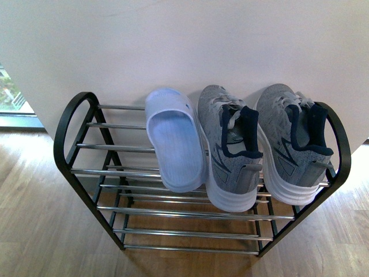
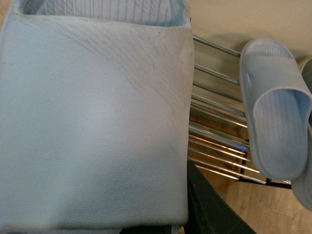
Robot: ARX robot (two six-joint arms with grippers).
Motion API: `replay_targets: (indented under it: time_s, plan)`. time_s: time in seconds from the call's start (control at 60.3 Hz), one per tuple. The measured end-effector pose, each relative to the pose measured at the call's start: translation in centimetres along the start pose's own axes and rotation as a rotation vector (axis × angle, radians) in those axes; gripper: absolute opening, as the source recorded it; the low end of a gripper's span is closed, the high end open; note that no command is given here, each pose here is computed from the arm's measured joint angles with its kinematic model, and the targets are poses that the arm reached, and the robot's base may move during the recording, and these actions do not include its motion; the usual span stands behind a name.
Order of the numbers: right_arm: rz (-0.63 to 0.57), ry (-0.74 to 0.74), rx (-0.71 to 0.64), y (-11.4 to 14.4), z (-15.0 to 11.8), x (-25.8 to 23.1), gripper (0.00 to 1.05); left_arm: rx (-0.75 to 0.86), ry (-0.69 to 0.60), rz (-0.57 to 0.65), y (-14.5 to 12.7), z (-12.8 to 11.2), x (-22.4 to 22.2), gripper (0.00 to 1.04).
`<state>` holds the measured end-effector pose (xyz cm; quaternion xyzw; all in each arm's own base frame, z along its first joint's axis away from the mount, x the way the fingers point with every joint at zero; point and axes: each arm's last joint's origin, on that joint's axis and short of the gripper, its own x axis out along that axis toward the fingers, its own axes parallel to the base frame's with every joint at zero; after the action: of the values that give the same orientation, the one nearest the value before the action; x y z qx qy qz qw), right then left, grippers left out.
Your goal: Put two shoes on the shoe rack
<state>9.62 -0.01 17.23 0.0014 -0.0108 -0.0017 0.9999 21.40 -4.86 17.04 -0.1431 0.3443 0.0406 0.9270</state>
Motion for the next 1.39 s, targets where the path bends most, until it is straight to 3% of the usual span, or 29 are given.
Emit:
replay_targets:
  time_s: [0.299,0.713,1.211,1.393]
  plan:
    - [0.0,0.0,0.0,0.0,0.0,0.0,0.95,0.002,0.104,-0.077,-2.5,2.3,7.1,0.02]
    - [0.0,0.0,0.0,0.0,0.0,0.0,0.95,0.095,0.217,-0.103,-7.0,2.6,15.8,0.02]
    - [0.0,0.0,0.0,0.0,0.0,0.0,0.95,0.142,0.265,-0.159,-11.1,1.7,20.9,0.02]
    - [0.0,0.0,0.0,0.0,0.0,0.0,0.95,0.153,0.276,-0.106,-11.3,1.7,21.4,0.02]
